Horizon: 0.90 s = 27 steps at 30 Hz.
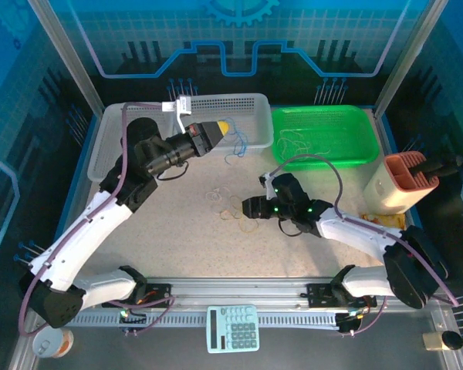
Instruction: Untangle the cables
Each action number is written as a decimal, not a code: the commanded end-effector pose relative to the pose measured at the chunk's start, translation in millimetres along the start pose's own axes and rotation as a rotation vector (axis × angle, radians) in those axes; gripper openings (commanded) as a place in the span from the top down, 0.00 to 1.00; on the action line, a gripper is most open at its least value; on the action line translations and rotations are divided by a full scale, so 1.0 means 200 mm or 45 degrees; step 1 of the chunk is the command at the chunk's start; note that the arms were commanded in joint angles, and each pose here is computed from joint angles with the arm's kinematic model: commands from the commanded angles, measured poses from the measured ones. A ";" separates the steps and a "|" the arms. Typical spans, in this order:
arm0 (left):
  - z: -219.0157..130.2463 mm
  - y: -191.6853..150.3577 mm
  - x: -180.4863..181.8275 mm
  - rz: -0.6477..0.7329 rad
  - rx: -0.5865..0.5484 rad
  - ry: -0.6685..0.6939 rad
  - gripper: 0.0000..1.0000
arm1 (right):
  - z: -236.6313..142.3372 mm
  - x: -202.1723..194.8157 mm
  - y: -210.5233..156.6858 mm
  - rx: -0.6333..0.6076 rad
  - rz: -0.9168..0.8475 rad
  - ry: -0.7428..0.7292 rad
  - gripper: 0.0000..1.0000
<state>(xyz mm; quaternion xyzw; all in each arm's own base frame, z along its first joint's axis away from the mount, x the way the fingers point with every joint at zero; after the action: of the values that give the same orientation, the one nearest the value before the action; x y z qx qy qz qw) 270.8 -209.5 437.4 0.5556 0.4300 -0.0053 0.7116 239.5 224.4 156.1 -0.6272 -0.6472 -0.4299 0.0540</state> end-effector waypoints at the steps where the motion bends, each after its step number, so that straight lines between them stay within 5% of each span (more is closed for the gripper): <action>1: -0.06 0.02 -0.02 0.013 -0.051 -0.004 1.00 | -0.10 0.05 0.03 -0.028 -0.040 -0.019 0.27; 27: -0.08 -0.21 0.12 -0.018 0.119 0.053 1.00 | -0.67 0.53 0.32 -0.322 -0.268 0.353 0.25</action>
<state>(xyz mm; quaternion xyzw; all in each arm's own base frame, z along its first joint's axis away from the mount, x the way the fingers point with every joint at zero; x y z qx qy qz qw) 260.9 -204.5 388.3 0.5786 0.4623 -0.0206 0.6716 212.8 205.0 316.9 -0.5237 -0.6296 -0.5738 0.0114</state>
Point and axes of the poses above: each hand's point on the last joint's axis, 136 mm out from that joint toward the fingers, its own z axis out along the fingers, its own x axis along the line the jaws close on, y = z × x, the point moved 5 cm from there along -z, back along the fingers, and after that the axes turned 12 degrees about z, right-handed, at the moved point
